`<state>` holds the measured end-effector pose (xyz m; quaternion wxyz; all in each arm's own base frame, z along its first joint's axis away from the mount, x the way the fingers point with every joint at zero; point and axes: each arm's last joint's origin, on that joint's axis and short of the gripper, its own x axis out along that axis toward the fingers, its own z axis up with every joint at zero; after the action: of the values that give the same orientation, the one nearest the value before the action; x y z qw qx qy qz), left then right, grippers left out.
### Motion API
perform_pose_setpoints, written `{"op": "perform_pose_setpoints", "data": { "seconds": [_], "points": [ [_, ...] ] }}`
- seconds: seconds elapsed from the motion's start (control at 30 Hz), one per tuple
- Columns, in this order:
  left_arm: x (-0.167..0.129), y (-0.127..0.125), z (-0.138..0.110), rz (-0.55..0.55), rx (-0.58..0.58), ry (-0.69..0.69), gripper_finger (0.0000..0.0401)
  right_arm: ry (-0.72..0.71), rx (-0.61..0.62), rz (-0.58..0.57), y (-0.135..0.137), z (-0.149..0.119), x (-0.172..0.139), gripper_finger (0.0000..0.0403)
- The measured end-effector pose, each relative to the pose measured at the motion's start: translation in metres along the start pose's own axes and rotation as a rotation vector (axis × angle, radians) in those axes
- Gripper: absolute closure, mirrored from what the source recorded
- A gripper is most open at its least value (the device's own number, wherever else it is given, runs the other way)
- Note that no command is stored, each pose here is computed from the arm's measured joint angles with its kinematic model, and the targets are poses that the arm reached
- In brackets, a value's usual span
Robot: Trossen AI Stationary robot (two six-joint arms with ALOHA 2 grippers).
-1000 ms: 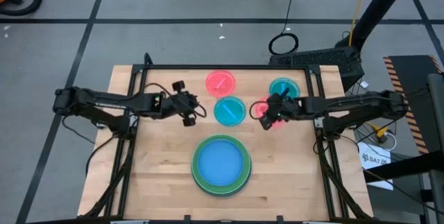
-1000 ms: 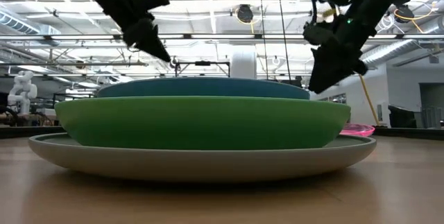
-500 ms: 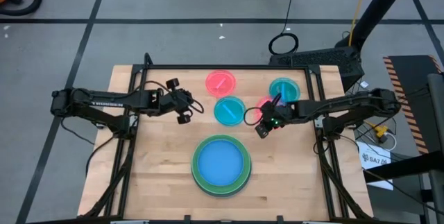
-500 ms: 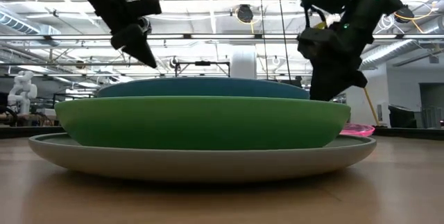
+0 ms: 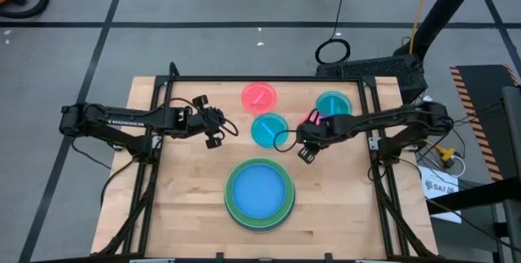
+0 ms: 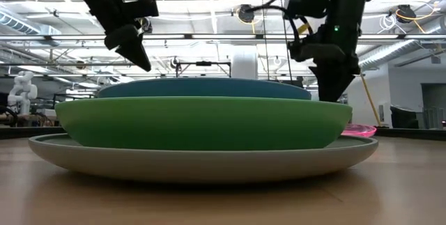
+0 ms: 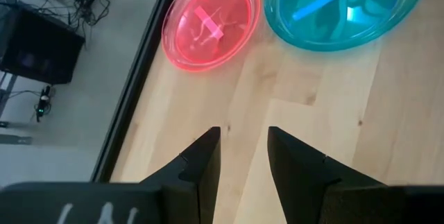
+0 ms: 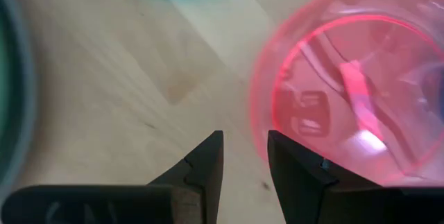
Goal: Stack plastic plates
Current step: Stack the bottom small pink plate on top of the blue plate
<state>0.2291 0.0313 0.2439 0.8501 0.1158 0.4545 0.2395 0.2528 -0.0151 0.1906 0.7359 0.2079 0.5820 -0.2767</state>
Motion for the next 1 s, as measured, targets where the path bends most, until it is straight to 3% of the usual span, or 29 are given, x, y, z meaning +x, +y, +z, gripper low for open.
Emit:
{"op": "perform_pose_setpoints", "data": {
  "seconds": [0.17,0.6,0.83,1.0],
  "points": [
    [0.000,0.000,0.002,0.001,-0.031,-0.017,0.0274,0.063,-0.085,-0.041,-0.004,0.000,0.007,0.0293],
    [0.000,0.000,0.002,0.003,-0.010,-0.017,0.0274,0.063,-0.089,-0.012,-0.002,0.004,0.015,0.0293],
    [0.000,0.000,0.002,0.003,-0.009,-0.017,0.0274,0.060,-0.405,-0.062,0.000,0.004,0.022,0.0293],
    [0.000,0.000,0.002,0.004,-0.008,-0.016,0.0274,0.040,-0.448,-0.049,0.001,0.007,0.023,0.0293]
  ]
}}
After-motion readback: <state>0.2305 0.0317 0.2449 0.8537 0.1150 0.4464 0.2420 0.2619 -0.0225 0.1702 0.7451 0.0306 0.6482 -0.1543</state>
